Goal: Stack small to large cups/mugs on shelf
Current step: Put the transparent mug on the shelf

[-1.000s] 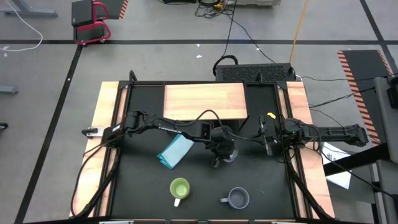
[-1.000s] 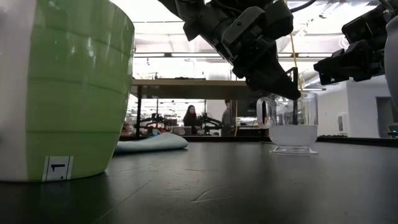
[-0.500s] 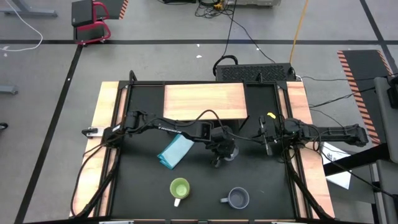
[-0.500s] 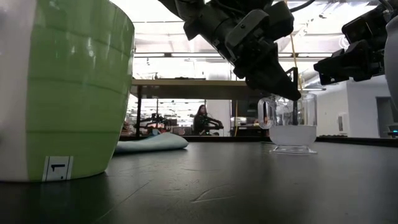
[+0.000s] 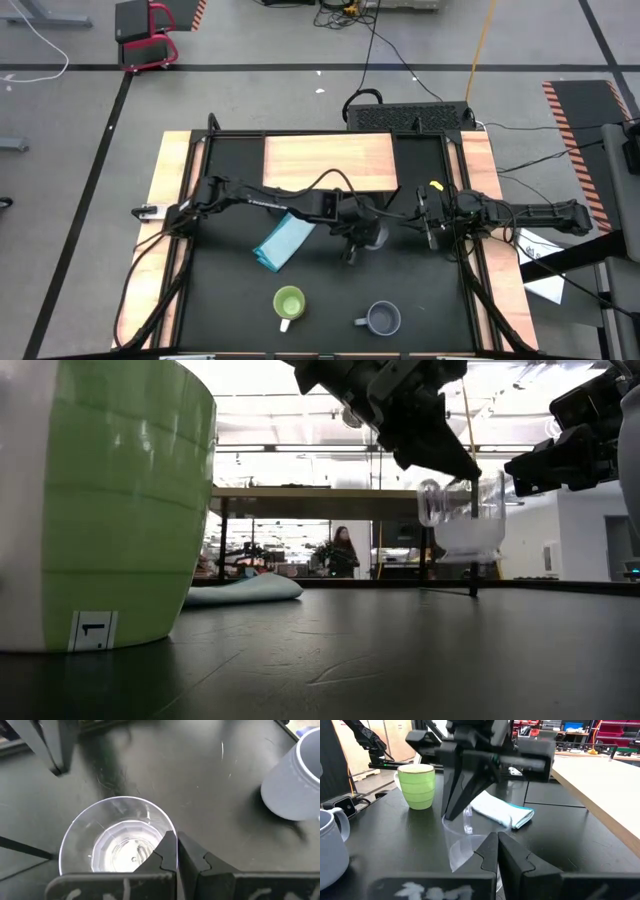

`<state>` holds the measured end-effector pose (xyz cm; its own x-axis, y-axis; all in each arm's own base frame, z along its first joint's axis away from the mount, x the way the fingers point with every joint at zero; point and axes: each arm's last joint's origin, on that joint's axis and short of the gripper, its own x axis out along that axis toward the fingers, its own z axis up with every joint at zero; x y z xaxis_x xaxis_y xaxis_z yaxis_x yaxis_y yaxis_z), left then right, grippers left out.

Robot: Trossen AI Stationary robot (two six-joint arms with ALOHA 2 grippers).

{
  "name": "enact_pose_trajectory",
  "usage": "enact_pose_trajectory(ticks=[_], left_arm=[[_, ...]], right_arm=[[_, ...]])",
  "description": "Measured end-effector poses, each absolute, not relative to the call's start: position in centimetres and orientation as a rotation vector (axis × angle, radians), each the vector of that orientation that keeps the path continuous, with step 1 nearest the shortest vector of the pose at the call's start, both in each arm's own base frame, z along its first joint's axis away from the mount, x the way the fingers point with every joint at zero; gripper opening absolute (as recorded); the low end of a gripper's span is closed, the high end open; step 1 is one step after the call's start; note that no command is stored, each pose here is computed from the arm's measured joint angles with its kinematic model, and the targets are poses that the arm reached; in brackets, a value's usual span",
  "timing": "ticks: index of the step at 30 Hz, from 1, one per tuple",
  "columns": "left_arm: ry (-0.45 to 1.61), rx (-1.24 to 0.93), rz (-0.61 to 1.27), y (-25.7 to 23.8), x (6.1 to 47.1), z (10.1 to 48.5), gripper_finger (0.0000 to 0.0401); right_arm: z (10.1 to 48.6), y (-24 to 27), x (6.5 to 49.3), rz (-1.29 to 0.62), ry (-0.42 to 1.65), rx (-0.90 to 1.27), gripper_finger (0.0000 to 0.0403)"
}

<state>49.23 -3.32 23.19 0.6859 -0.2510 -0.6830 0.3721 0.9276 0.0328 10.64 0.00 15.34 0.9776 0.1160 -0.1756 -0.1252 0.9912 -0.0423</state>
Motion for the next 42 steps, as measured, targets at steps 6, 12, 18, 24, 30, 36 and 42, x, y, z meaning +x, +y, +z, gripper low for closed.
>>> enact_pose_trajectory(ticks=[6, 12, 18, 24, 30, 36, 42], left_arm=[[0.735, 0.23, -0.354, -3.2, 48.4, 24.8, 0.0001], [0.734, 0.292, -0.313, -3.4, 47.8, 26.1, 0.0], [0.749, 0.288, -0.302, -3.3, 46.9, 27.4, 0.0], [0.746, 0.304, -0.281, -3.4, 46.2, 28.5, 0.0], [0.744, 0.307, -0.246, -2.8, 45.0, 30.4, 0.0], [0.736, 0.272, -0.218, -2.0, 43.6, 32.5, 0.0], [0.739, 0.235, -0.235, -1.6, 43.2, 32.8, 0.0]], right_arm=[[15.3, 0.0, 10.6, 0.122, 0.176, -0.053, 0.0], [15.3, 0.0, 10.7, 0.122, 0.18, -0.053, 0.0], [15.3, 0.0, 10.7, 0.122, 0.179, -0.052, 0.0], [15.2, 0.0, 10.7, 0.122, 0.186, -0.052, 0.0], [15.3, 0.0, 10.7, 0.123, 0.184, -0.051, 0.0], [15.2, 0.0, 10.8, 0.123, 0.189, -0.051, 0.0], [15.2, 0.0, 10.8, 0.123, 0.187, -0.051, 0.0]])
